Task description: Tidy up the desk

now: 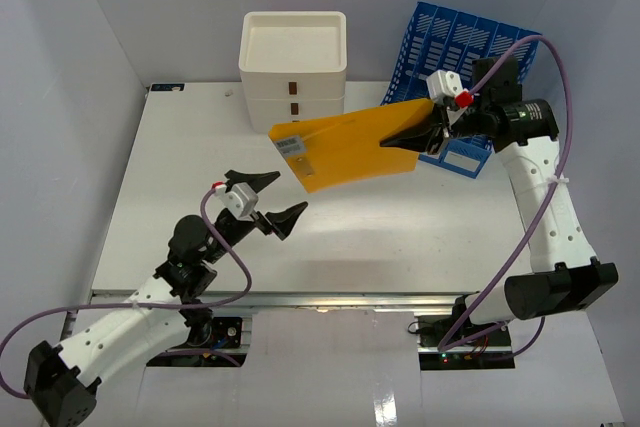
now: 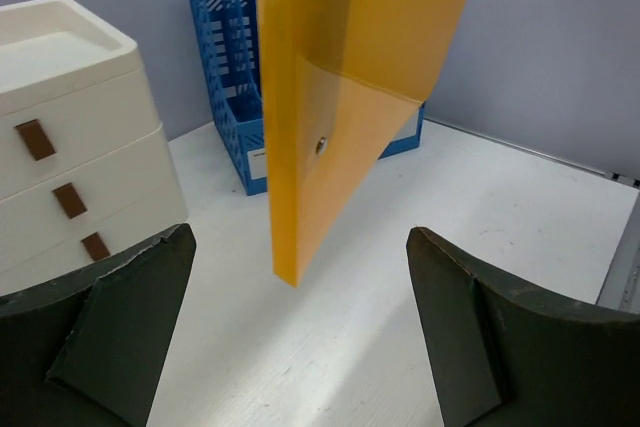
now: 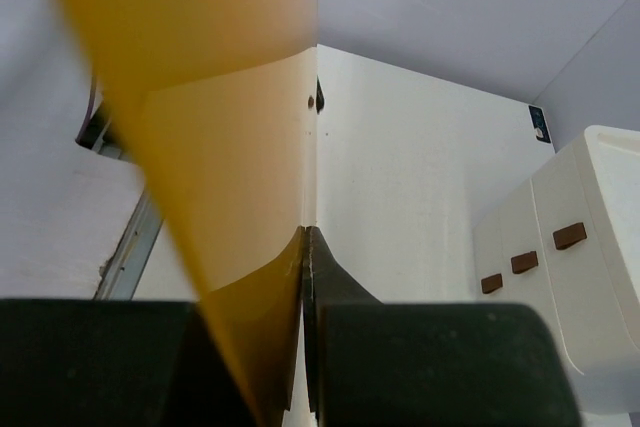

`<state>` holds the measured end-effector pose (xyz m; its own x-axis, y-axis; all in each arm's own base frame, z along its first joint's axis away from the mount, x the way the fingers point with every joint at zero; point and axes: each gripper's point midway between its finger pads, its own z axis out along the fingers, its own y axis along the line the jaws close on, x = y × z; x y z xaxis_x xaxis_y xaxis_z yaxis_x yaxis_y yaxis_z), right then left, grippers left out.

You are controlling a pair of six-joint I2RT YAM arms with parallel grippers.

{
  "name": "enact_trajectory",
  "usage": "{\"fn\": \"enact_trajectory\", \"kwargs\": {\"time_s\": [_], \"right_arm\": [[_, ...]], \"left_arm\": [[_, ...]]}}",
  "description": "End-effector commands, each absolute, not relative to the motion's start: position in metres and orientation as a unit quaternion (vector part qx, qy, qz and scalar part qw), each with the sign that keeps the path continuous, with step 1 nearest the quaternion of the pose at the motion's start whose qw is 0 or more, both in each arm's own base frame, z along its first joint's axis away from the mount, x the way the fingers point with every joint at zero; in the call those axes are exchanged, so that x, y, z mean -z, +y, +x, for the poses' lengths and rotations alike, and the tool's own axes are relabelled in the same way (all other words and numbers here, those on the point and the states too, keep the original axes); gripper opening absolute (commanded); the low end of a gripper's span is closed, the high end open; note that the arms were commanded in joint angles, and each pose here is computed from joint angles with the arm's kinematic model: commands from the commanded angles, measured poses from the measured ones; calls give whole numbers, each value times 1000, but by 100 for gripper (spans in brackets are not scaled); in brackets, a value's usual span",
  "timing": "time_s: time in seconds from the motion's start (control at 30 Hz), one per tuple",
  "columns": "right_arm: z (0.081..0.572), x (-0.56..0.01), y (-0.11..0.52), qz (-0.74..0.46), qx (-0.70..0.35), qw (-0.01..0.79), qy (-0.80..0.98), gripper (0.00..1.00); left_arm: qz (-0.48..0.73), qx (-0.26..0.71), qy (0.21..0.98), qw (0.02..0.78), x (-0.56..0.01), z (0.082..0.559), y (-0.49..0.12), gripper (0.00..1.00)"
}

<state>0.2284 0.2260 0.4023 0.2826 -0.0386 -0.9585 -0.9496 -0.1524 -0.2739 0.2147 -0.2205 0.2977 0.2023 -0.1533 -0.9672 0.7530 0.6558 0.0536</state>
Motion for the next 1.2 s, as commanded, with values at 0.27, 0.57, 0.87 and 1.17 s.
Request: {"fn": "enact_trajectory", "kwargs": {"time_s": [0.27,0.57,0.87,1.17], "right_arm": [[195,-428,224,-609,-521,500,330,8],[184,-416,220,-613,-545,467,331,8],[177,-412,217,-639,-518,465,328,8],[180,-408,217,-638,-520,459,335,8]], "left_arm": [[358,404,425,727,-344,200,-277,98],[362,421,409,725,-353,201,-286,88],[377,464,415,685,-344,193,-299,47],[403,481,420,655,-343,188,-309,37]]}}
